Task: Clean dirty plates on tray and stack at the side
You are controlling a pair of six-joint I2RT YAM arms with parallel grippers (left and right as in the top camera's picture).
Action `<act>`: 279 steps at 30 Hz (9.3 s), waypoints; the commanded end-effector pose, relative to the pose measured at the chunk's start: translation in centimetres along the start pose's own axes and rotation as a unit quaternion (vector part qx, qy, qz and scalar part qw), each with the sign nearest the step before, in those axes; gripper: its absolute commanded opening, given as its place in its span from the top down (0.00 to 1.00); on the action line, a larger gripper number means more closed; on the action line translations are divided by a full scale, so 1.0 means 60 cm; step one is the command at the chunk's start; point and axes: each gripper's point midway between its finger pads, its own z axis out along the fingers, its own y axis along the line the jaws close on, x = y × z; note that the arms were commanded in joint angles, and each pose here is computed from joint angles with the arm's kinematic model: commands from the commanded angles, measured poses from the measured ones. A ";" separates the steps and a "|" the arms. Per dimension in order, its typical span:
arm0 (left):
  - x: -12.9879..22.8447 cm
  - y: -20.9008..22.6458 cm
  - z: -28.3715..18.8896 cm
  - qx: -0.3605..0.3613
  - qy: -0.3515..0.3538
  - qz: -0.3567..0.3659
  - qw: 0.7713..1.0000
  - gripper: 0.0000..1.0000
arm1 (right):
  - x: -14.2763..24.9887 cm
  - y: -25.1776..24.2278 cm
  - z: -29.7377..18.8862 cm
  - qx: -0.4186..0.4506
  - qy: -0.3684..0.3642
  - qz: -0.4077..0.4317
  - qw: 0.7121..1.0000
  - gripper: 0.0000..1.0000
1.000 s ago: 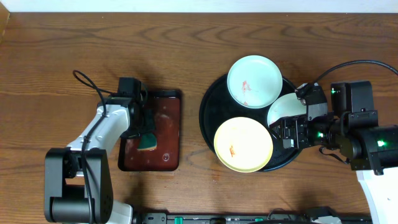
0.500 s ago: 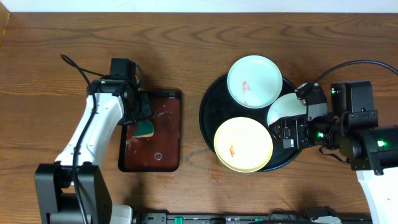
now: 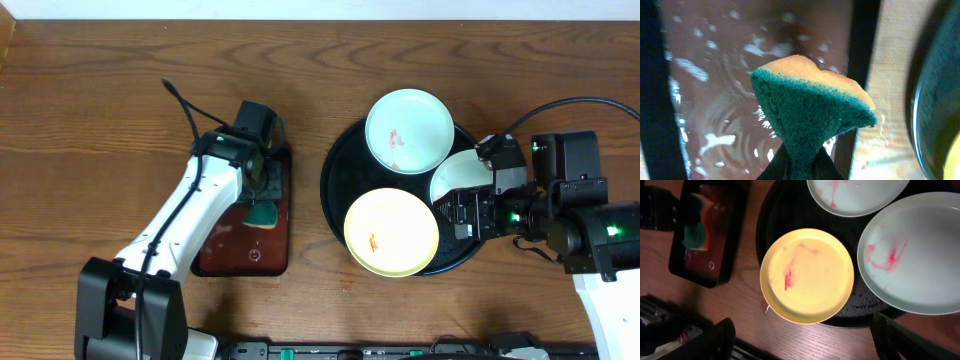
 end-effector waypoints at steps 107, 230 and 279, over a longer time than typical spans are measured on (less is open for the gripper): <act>0.096 -0.365 0.130 0.180 0.050 0.073 0.980 0.92 | 0.125 -0.163 0.343 0.171 0.105 0.146 0.969 0.99; 0.064 -0.380 0.070 0.068 0.078 0.065 0.993 0.92 | 0.133 -0.164 0.340 0.170 0.121 0.115 0.971 0.99; -0.036 -0.009 -0.157 -0.099 0.003 -0.053 0.994 0.92 | 0.029 -0.118 0.263 0.149 0.055 0.077 0.984 0.99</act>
